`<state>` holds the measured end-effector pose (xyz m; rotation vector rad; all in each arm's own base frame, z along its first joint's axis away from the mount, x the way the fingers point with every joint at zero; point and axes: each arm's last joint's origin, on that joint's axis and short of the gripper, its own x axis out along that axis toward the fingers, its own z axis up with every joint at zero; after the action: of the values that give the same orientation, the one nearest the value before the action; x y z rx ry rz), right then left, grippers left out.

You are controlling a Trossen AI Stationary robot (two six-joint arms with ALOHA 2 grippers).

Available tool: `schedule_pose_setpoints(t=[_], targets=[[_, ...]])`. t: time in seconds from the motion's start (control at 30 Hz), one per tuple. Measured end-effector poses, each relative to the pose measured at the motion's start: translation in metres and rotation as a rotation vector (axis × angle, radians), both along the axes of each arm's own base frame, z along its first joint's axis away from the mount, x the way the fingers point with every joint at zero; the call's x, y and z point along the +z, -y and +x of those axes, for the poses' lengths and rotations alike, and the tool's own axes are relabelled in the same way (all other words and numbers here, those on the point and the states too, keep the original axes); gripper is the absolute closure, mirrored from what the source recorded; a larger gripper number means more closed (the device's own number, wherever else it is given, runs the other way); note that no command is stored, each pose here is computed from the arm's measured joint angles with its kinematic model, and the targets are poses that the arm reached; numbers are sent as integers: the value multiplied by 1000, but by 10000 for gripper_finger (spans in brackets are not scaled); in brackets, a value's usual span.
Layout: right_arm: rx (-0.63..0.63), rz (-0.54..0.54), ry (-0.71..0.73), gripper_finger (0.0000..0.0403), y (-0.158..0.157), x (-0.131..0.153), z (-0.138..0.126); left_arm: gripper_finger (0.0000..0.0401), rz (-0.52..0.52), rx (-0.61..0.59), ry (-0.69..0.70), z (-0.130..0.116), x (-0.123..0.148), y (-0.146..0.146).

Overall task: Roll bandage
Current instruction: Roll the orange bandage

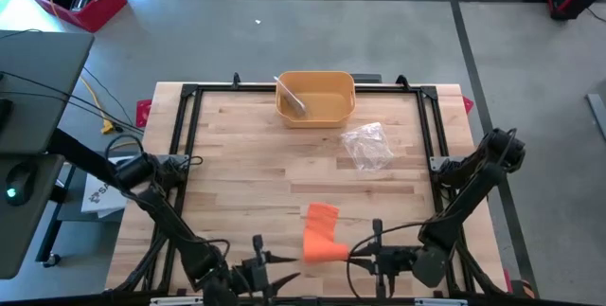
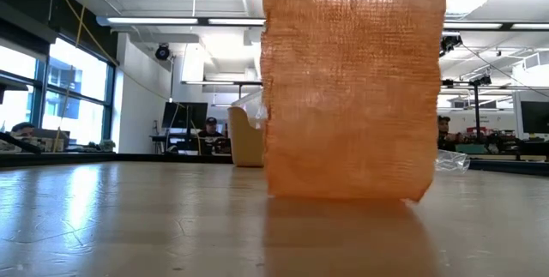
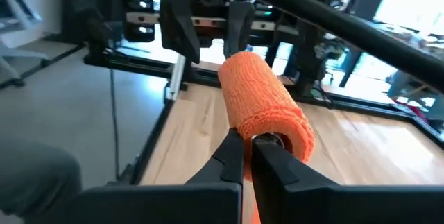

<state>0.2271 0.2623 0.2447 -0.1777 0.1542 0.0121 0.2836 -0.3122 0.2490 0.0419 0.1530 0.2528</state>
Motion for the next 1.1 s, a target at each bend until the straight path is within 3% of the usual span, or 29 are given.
schedule_pose_setpoints(t=[0.2,0.5,0.93,1.1], targets=[[46,8,15,402,5,13,-2,268,65,-20,56,12,-3,6],[94,60,13,403,11,18,3,268,49,18,86,27,-14,1],[89,55,1,403,13,16,5,268,67,62,130,16,-6,11],[88,54,1,403,13,16,5,268,69,45,141,26,-4,2]])
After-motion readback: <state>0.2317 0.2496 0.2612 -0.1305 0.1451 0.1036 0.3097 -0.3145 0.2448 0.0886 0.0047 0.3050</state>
